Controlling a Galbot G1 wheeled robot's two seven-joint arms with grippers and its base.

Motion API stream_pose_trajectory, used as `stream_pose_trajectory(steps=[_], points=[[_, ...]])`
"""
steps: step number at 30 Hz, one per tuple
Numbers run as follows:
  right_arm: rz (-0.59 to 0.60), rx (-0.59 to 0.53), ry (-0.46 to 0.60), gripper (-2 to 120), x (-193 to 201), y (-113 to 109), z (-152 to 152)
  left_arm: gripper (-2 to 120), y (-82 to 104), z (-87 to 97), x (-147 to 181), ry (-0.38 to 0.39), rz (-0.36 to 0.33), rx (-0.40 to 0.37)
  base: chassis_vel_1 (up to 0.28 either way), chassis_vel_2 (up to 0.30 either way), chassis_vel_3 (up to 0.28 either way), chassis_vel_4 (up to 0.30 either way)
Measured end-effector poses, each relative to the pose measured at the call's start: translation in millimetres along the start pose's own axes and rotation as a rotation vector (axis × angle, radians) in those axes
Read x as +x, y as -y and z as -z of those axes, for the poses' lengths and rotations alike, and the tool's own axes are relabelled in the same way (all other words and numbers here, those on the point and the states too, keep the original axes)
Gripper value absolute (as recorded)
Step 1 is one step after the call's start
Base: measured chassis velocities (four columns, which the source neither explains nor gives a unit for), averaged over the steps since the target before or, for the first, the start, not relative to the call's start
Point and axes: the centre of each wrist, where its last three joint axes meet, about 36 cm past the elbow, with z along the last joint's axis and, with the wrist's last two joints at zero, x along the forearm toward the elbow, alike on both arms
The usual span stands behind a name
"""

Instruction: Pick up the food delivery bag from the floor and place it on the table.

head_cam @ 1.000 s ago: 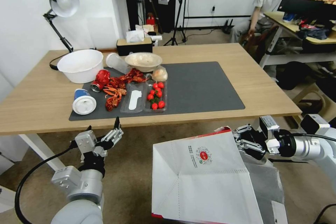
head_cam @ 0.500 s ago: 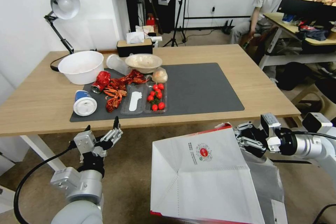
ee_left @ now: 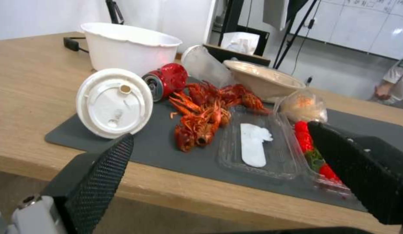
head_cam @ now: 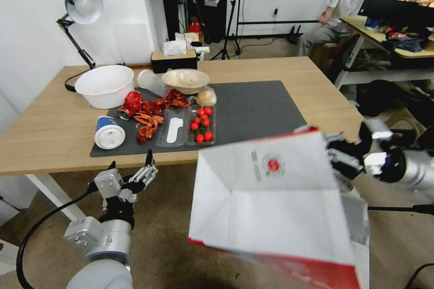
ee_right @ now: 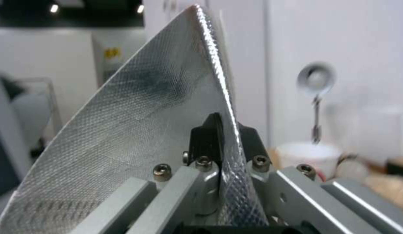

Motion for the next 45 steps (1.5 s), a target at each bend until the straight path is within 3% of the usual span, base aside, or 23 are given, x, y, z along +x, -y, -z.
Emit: stream_pose_trajectory(steps=[4,7,8,11,12,14,23,32,45], points=[[-0.131,0.016,0.105,0,-5.1,-6.5,21.7,100,0.1,0.3,0.2,0.002,0.000,0.001,0.000,0.000,0.000,0.000],[-0.321,0.042,0.178,0,-16.9,-12.9,33.3,100,0.0,0.3,0.3,0.003,0.002,0.001,0.000,0.000,0.000,0.000],[-0.321,0.042,0.178,0,-16.9,-12.9,33.3,100,0.0,0.3,0.3,0.003,0.002,0.001,0.000,0.000,0.000,0.000],[-0.539,0.043,0.260,0,-32.0,-18.7,41.9,100,-0.2,0.7,-0.1,0.005,0.003,0.000,0.000,0.000,0.000,0.000],[-0.539,0.043,0.260,0,-32.0,-18.7,41.9,100,-0.2,0.7,-0.1,0.005,0.003,0.000,0.000,0.000,0.000,0.000],[-0.658,0.014,0.310,0,-38.1,-19.6,45.5,100,-0.2,0.9,-0.5,0.007,0.002,0.000,0.000,0.000,0.000,0.000],[-0.928,-0.081,0.321,0,-33.9,-10.5,33.0,100,0.0,0.4,0.0,0.004,0.003,-0.003,0.000,0.000,0.000,0.000],[-1.073,-0.156,0.263,0,-25.7,1.7,31.0,100,-0.3,-2.5,0.6,0.000,0.008,-0.007,0.000,0.000,0.000,0.000],[-1.146,-0.206,0.215,0,-20.3,26.8,28.9,100,0.2,-4.9,0.1,-0.001,0.007,-0.007,0.000,0.000,0.000,0.000]])
